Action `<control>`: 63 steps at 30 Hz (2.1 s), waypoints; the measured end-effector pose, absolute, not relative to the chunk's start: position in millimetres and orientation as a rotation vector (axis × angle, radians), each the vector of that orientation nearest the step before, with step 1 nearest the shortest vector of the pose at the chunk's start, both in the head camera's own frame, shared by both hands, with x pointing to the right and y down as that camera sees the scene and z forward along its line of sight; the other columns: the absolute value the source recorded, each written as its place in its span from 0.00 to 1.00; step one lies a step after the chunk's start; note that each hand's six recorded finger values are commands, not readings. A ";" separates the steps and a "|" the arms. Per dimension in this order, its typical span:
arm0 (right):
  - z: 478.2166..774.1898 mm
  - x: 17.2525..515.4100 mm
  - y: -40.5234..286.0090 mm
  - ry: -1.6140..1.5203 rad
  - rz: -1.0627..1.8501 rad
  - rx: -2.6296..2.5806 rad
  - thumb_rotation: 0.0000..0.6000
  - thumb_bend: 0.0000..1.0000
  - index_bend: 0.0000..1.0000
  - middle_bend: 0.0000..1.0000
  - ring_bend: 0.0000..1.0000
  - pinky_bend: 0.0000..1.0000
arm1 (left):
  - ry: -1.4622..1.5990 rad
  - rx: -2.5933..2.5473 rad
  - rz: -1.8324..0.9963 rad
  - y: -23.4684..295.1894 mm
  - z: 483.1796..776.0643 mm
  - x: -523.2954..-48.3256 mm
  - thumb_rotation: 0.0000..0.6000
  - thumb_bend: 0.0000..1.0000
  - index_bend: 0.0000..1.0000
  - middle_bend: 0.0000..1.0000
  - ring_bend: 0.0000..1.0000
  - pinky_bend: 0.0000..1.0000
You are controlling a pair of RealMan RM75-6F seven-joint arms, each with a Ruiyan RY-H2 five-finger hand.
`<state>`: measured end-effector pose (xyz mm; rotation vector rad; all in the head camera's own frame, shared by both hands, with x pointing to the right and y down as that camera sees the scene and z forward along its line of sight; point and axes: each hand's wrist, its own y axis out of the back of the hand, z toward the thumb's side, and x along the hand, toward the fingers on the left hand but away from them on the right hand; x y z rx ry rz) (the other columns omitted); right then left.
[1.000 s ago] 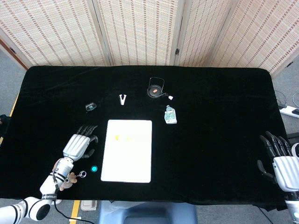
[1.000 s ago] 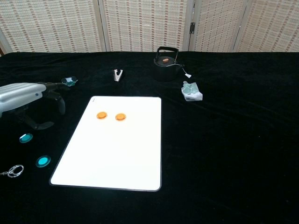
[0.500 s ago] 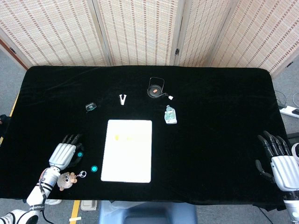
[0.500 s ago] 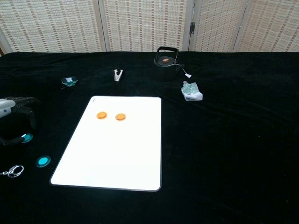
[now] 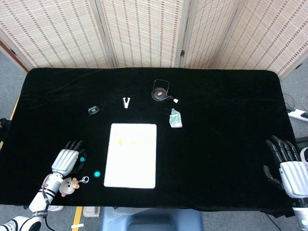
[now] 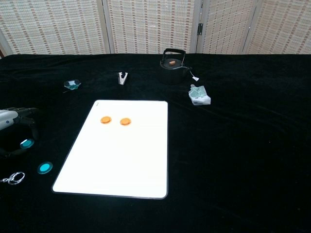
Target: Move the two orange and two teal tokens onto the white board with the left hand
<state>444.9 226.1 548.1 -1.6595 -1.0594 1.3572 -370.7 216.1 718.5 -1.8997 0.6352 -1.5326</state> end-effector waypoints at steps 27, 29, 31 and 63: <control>546.7 444.0 225.7 -1.060 1.356 -1.655 1.00 0.51 0.00 0.00 0.02 0.00 | 0.664 -1.914 -1.471 202.4 714.1 -357.4 1.00 0.43 0.53 0.07 0.00 0.00; 547.3 444.1 225.8 -1.059 1.357 -1.657 1.00 0.51 0.00 0.00 0.02 0.00 | 0.667 -1.936 -1.434 197.6 709.8 -346.4 1.00 0.43 0.53 0.07 0.00 0.00; 547.5 444.3 225.8 -1.059 1.358 -1.657 1.00 0.51 0.00 0.00 0.02 0.00 | 0.659 -1.957 -1.390 191.7 705.9 -332.2 1.00 0.43 0.53 0.07 0.00 0.00; 547.8 451.8 228.2 -1.077 1.381 -1.646 1.00 0.51 0.00 0.00 0.01 0.00 | 0.449 -2.075 -1.247 189.7 719.8 -229.2 1.00 0.43 0.34 0.04 0.00 0.00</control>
